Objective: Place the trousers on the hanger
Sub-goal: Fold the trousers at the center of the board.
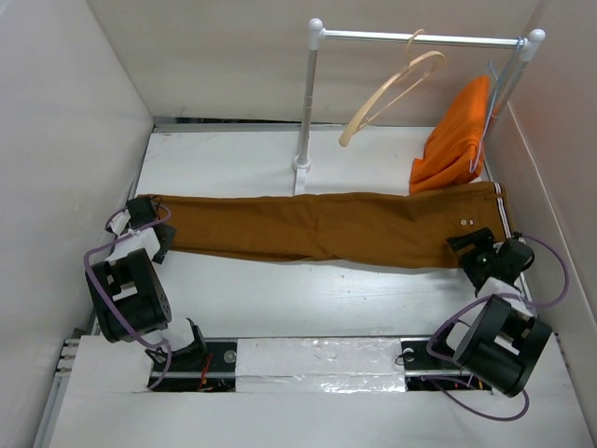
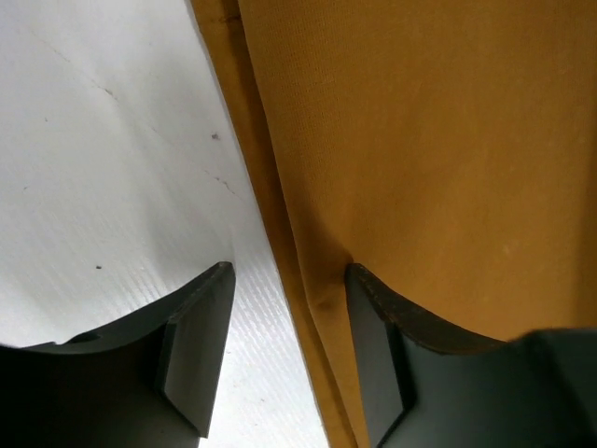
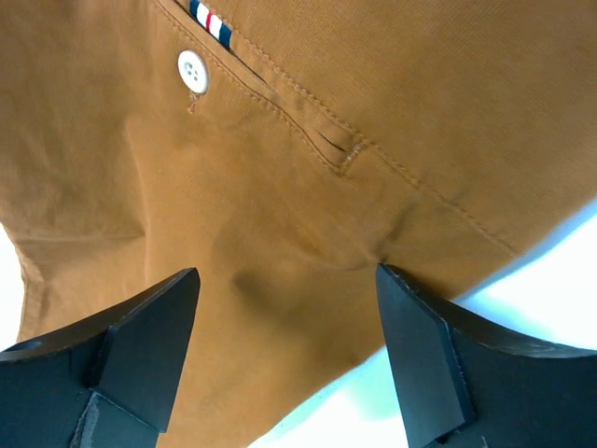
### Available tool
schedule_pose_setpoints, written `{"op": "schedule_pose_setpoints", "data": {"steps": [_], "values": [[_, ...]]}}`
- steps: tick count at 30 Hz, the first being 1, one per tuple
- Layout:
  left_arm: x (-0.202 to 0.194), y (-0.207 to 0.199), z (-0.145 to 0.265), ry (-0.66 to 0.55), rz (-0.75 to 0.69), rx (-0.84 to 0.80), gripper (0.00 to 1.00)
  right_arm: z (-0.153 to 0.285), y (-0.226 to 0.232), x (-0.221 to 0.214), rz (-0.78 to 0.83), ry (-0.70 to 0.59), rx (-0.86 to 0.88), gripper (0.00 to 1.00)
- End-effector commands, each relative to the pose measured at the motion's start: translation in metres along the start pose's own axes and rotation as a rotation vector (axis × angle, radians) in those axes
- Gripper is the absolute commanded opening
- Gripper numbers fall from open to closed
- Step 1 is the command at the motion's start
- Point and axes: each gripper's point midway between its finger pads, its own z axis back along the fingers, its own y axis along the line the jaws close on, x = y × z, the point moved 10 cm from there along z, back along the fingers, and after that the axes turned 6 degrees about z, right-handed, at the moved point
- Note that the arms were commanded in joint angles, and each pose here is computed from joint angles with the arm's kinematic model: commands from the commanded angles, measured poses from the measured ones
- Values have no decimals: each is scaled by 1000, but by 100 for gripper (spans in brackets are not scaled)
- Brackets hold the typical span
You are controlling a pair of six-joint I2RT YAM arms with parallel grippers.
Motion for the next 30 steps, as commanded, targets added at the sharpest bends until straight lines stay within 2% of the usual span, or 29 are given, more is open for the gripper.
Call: {"op": "schedule_pose_setpoints", "data": {"steps": [1, 3, 6, 7, 9, 10, 15, 18, 20, 21, 22, 24, 25, 27, 28, 30], "values": [[3, 1, -1, -14, -2, 23, 47, 11, 0, 6, 63, -66, -6, 83], [4, 0, -1, -21, -5, 23, 46, 25, 2, 7, 111, -125, -30, 85], [4, -2, -3, -15, -12, 22, 29, 37, 1, 3, 128, -186, -78, 89], [4, -2, -4, -12, -15, 23, 27, 43, 4, 4, 150, -234, -57, 90], [4, -2, -4, -12, -16, 26, 19, 45, 0, -6, 143, -224, -65, 94], [4, -2, -4, -14, -15, 28, 18, 45, -1, -9, 144, -232, -58, 99], [6, -2, 0, -24, -22, 17, 0, 36, -8, -17, 117, -146, -66, 100], [6, -2, 1, -21, -25, 9, 0, 27, -9, -10, 125, -130, -50, 100], [6, -2, 1, -22, -31, 15, 0, 21, -9, -7, 116, -119, -39, 96], [6, -1, 1, -18, -36, 23, 0, 14, -12, -8, 97, -83, -45, 92], [7, -2, 2, -20, -37, 23, 0, 11, -13, -5, 91, -71, -56, 78], [6, 2, 2, -12, -54, 54, 0, 4, -12, 4, 92, -74, -43, 58], [12, 5, 0, -20, -43, 79, 0, 0, -17, 2, 67, -45, -57, 37], [18, 13, 0, -7, -39, 108, 0, -1, -19, -3, 64, -36, -43, 20], [24, 16, 2, -15, -22, 106, 0, 0, -19, -5, 64, -38, -40, 7], [29, 18, 8, -33, -29, 111, 0, 7, -25, -13, 72, -12, -58, 0]]}}
